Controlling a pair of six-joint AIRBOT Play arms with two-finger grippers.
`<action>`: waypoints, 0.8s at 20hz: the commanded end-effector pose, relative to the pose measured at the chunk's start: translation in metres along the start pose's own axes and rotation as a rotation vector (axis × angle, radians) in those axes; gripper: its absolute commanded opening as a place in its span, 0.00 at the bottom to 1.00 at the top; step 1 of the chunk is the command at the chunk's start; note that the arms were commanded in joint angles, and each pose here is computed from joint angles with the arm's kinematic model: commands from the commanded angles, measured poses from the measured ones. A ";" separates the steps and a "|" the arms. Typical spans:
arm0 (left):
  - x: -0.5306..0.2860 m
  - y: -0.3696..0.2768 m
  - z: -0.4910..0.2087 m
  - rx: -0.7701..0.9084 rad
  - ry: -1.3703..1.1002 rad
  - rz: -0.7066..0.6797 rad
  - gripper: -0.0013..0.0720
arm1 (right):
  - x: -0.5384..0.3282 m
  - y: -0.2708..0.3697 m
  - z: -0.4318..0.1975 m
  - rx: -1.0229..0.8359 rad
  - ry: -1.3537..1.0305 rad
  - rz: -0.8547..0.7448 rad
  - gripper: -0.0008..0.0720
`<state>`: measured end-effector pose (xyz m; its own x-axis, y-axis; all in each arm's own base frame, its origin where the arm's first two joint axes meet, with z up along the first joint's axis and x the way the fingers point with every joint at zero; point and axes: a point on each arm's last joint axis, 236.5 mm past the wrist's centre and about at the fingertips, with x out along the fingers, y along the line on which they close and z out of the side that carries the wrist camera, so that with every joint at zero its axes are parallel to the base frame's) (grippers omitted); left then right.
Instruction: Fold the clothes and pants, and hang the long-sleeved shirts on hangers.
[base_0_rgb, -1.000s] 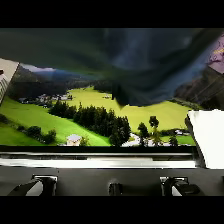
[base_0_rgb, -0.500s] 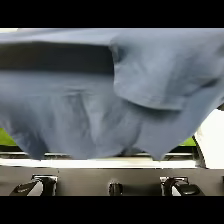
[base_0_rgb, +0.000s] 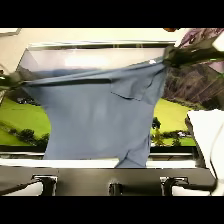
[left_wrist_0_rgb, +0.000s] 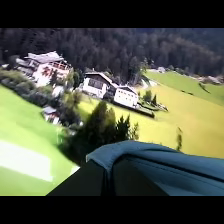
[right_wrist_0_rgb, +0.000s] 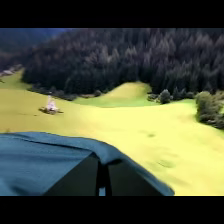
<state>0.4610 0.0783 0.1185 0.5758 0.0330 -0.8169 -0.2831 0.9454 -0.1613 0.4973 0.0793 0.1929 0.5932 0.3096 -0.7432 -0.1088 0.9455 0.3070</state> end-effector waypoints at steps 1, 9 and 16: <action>0.111 0.000 -0.004 0.002 0.008 -0.002 0.03 | 0.118 -0.034 -0.011 0.099 0.067 0.006 0.04; 0.164 0.000 0.015 0.002 -0.018 -0.004 0.03 | 0.190 -0.061 -0.014 0.154 0.028 -0.005 0.04; 0.166 0.006 -0.066 0.006 0.313 0.029 0.03 | 0.193 -0.077 -0.054 0.136 0.186 -0.074 0.04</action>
<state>0.5334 0.0769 -0.0367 0.4379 -0.0062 -0.8990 -0.2863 0.9470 -0.1460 0.5900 0.0776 0.0097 0.5011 0.2934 -0.8141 0.0264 0.9351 0.3533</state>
